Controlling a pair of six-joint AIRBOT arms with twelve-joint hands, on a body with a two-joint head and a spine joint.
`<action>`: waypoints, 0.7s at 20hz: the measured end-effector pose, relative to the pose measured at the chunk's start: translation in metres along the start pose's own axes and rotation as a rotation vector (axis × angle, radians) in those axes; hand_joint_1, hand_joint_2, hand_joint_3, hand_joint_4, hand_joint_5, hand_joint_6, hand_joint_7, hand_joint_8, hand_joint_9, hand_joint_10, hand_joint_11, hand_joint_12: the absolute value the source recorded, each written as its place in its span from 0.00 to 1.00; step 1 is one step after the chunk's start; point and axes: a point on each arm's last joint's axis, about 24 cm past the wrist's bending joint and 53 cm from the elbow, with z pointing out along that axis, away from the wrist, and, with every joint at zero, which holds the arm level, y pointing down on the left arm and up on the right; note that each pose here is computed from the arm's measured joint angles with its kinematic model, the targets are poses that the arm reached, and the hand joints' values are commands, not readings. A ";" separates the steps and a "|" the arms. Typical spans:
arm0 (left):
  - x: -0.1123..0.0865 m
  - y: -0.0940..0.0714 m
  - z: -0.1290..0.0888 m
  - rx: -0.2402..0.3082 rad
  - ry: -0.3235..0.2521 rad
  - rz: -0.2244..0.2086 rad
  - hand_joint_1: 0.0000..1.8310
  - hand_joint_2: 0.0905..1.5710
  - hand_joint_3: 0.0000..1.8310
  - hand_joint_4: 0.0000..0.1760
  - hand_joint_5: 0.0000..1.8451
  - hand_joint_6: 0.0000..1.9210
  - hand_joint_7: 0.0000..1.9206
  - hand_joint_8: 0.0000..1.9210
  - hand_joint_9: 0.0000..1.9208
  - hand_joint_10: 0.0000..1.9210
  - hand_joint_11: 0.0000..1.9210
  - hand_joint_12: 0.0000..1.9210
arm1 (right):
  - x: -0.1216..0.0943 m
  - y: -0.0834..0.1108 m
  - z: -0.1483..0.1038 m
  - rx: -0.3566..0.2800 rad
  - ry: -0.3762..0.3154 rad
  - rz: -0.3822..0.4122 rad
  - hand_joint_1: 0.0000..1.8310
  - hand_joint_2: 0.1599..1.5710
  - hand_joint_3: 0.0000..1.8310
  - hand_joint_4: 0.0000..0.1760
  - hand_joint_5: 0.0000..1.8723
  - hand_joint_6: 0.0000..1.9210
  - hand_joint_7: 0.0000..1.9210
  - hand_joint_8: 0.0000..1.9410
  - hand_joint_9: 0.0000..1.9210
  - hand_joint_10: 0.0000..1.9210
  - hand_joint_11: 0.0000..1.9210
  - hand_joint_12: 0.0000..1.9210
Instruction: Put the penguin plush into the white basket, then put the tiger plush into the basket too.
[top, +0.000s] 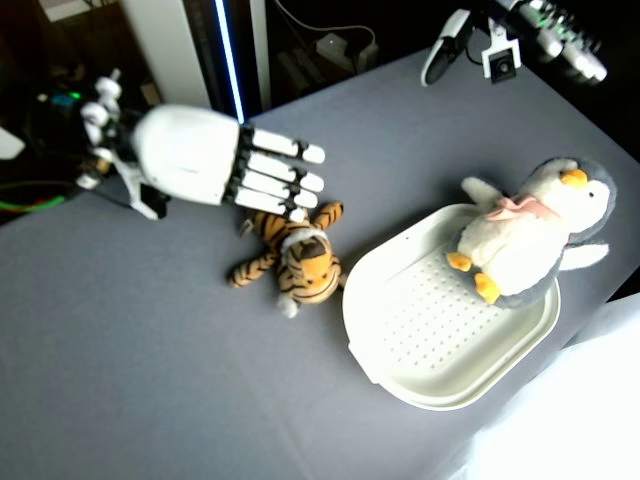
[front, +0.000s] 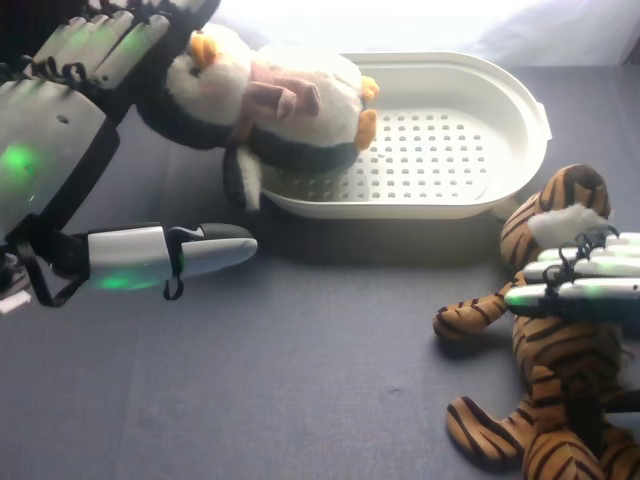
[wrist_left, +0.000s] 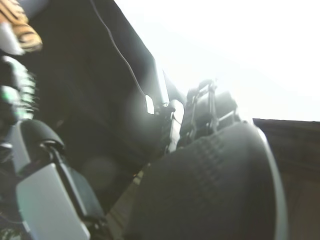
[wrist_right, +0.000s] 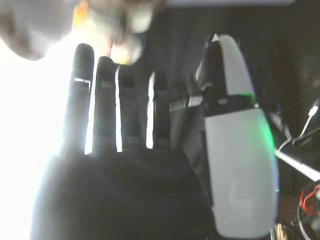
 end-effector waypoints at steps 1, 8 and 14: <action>0.001 0.001 -0.001 -0.002 0.004 0.002 0.38 0.45 0.00 0.67 0.00 0.00 0.00 0.00 0.00 0.00 0.00 0.00 | 0.000 -0.005 0.002 0.016 0.008 -0.007 0.61 0.63 0.00 0.76 0.21 0.00 0.18 0.01 0.17 0.00 0.12 0.26; -0.004 0.008 -0.010 -0.032 -0.022 -0.015 0.41 0.46 0.00 0.64 0.00 0.00 0.00 0.00 0.00 0.00 0.00 0.00 | -0.002 -0.017 0.016 0.064 0.029 -0.107 0.76 0.76 0.00 0.00 0.47 0.42 0.28 0.75 0.35 0.86 0.39 0.84; -0.003 0.010 -0.015 -0.039 -0.019 -0.022 0.41 0.46 0.00 0.53 0.00 0.00 0.00 0.00 0.00 0.00 0.00 0.00 | -0.014 -0.015 0.024 0.058 -0.008 -0.100 0.89 0.72 0.00 0.00 0.48 0.68 0.35 0.66 0.36 0.77 0.41 0.87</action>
